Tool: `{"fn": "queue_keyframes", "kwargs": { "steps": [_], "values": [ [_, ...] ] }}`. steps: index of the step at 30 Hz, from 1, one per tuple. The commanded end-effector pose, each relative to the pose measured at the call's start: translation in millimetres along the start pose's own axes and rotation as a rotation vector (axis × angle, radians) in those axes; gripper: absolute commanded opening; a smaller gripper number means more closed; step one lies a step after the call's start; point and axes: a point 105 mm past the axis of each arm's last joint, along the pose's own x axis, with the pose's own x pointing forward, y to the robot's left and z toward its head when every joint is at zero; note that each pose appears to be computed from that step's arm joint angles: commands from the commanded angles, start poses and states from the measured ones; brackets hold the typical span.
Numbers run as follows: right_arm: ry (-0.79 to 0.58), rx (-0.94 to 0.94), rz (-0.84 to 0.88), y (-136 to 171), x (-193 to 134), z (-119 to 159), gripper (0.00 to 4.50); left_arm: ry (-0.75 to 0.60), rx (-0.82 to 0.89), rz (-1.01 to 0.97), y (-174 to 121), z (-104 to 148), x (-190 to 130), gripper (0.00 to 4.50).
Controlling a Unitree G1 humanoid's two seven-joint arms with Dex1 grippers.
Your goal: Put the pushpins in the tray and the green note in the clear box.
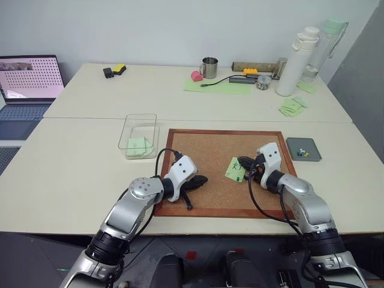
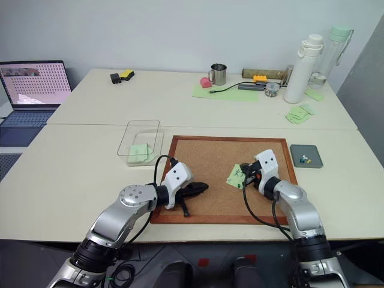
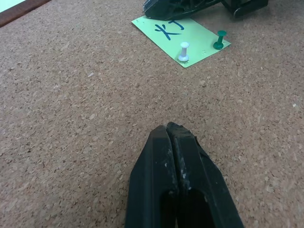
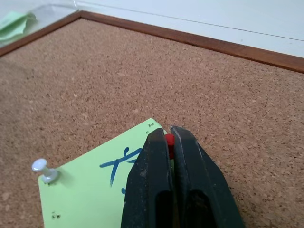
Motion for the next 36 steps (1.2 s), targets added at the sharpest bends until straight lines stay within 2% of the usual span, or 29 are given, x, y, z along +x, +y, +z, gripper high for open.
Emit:
{"fn": "queue_keyframes", "kwargs": {
  "steps": [1,8,13,18,20,24,28,34,36],
  "values": [
    [-0.117,-0.004,0.055,12,-5,34,0.01,0.135,-0.047,-0.009,-6,-32,2,0.00],
    [-0.117,0.015,0.006,1,-16,36,0.01,0.147,-0.038,-0.004,-6,-36,1,0.00],
    [-0.128,-0.005,-0.049,-14,-25,47,0.01,0.150,-0.042,0.000,-7,-37,-2,0.00],
    [-0.144,0.009,-0.010,-11,-29,58,0.01,0.154,-0.047,0.005,-8,-40,-5,0.00],
    [-0.169,0.042,-0.040,-19,-32,65,0.01,0.156,-0.048,0.004,-9,-41,-6,0.00],
    [-0.116,-0.003,-0.349,-92,-51,62,0.01,0.162,-0.050,0.011,-8,-43,-9,0.00],
    [-0.007,-0.067,-0.497,-137,-68,46,0.01,0.167,-0.053,0.012,-10,-45,-12,0.00],
    [0.057,-0.057,-0.520,-160,-69,31,0.01,0.169,-0.056,0.012,-11,-45,-14,0.00],
    [0.049,-0.041,-0.511,-162,-66,31,0.49,0.170,-0.056,0.013,-11,-45,-15,0.00]
  ]
}}
